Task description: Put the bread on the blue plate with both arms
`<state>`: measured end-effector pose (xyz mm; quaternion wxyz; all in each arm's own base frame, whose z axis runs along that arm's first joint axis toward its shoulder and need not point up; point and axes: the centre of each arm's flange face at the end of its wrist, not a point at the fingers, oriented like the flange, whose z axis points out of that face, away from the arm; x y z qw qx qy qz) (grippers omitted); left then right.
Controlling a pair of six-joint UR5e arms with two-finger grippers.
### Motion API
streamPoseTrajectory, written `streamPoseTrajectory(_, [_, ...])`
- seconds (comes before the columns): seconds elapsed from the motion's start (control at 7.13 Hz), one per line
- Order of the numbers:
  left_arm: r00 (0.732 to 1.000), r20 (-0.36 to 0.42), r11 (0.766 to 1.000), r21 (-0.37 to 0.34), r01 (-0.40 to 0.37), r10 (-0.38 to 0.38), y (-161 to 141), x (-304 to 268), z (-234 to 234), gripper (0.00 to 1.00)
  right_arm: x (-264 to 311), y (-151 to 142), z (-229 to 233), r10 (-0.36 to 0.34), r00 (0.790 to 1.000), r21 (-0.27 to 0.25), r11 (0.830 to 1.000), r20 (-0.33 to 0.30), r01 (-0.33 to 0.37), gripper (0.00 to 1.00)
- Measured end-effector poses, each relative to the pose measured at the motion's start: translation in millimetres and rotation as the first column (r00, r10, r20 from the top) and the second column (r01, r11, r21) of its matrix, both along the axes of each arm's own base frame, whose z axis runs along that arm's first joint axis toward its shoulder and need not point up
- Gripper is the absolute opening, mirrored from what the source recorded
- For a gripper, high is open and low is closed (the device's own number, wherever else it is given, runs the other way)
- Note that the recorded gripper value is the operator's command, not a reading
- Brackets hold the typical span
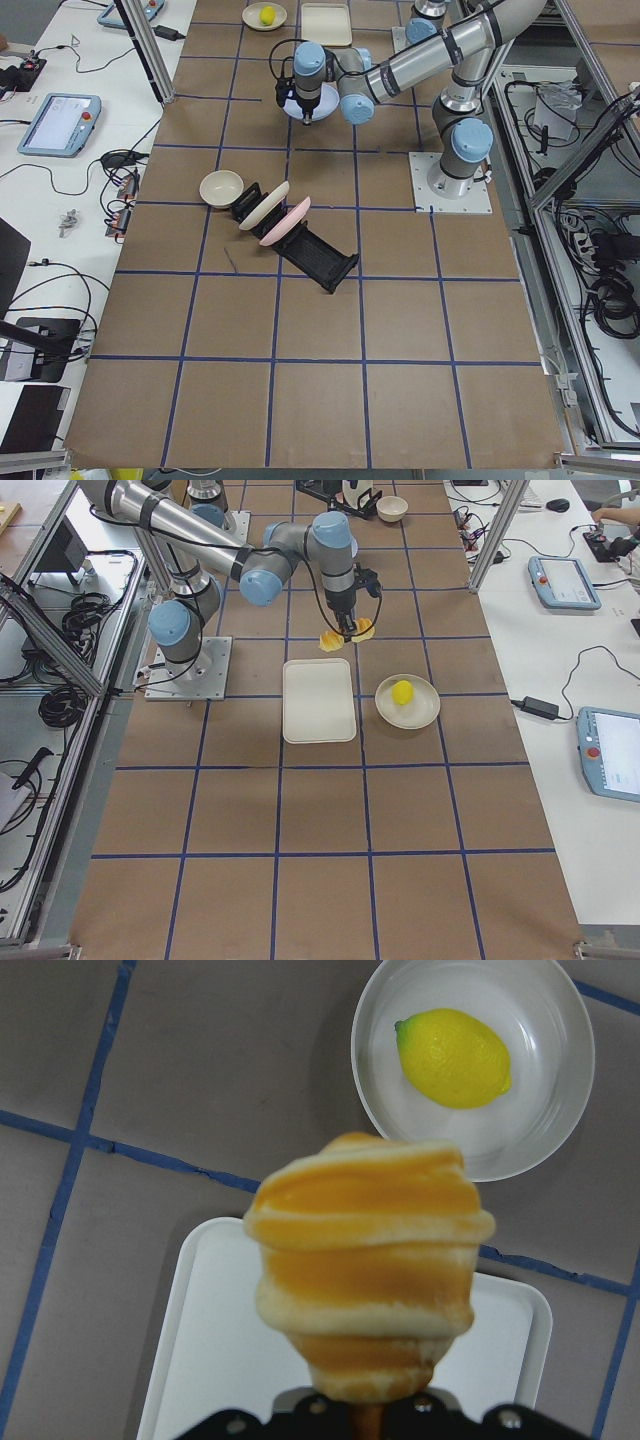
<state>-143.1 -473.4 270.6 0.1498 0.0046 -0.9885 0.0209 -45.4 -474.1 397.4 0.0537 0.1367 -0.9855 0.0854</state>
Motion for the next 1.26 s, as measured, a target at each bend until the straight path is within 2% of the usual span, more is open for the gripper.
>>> streamPoseTrajectory(0.28, [0.996, 0.035, 0.996, -0.037, -0.079, 0.08, 1.8, -62.2, -22.9, 0.01, 41.1, -10.0, 30.1, -0.062, 0.998, -0.03, 0.998, 0.02, 0.062, 0.06])
streamPoseTrajectory(0.42, [0.991, 0.053, 0.992, -0.044, -0.119, 0.122, 5.5, -84.2, -32.7, 0.93, 71.2, -13.3, 45.9, -0.102, 0.994, -0.023, 0.994, 0.041, 0.103, 0.06])
streamPoseTrajectory(0.56, [0.985, 0.068, 0.987, -0.035, -0.158, 0.16, 10.2, -97.2, -40.5, 1.0, 98.5, -13.7, 56.5, -0.145, 0.987, -0.003, 0.989, 0.063, 0.145, 0.06])
streamPoseTrajectory(0.7, [0.976, 0.098, 0.981, -0.027, -0.193, 0.194, 12.0, -101.2, -47.4, 1.0, 126.0, -12.4, 57.6, -0.186, 0.979, 0.032, 0.982, 0.084, 0.184, 0.06])
streamPoseTrajectory(0.84, [0.974, 0.132, 0.982, -0.041, -0.183, 0.186, 8.3, -98.2, -49.3, 0.96, 155.3, -11.7, 49.8, -0.204, 0.975, 0.068, 0.978, 0.093, 0.198, 0.06])
streamPoseTrajectory(0.98, [0.98, 0.166, 0.994, -0.053, -0.1, 0.108, -1.9, -86.1, -44.2, 0.96, 189.3, -11.4, 35.4, -0.204, 0.974, 0.102, 0.976, 0.094, 0.194, 0.06])
streamPoseTrajectory(1.12, [0.979, 0.205, 1.0, -0.02, 0.021, -0.016, -20.2, -57.9, -33.3, 0.99, 222.3, -10.9, 17.3, -0.198, 0.976, 0.137, 0.973, 0.089, 0.185, 0.06])
streamPoseTrajectory(1.26, [0.968, 0.217, 0.992, 0.046, 0.115, -0.122, -41.4, -21.6, -14.0, 1.0, 252.6, -8.7, 0.3, -0.192, 0.978, 0.166, 0.97, 0.083, 0.176, 0.06])
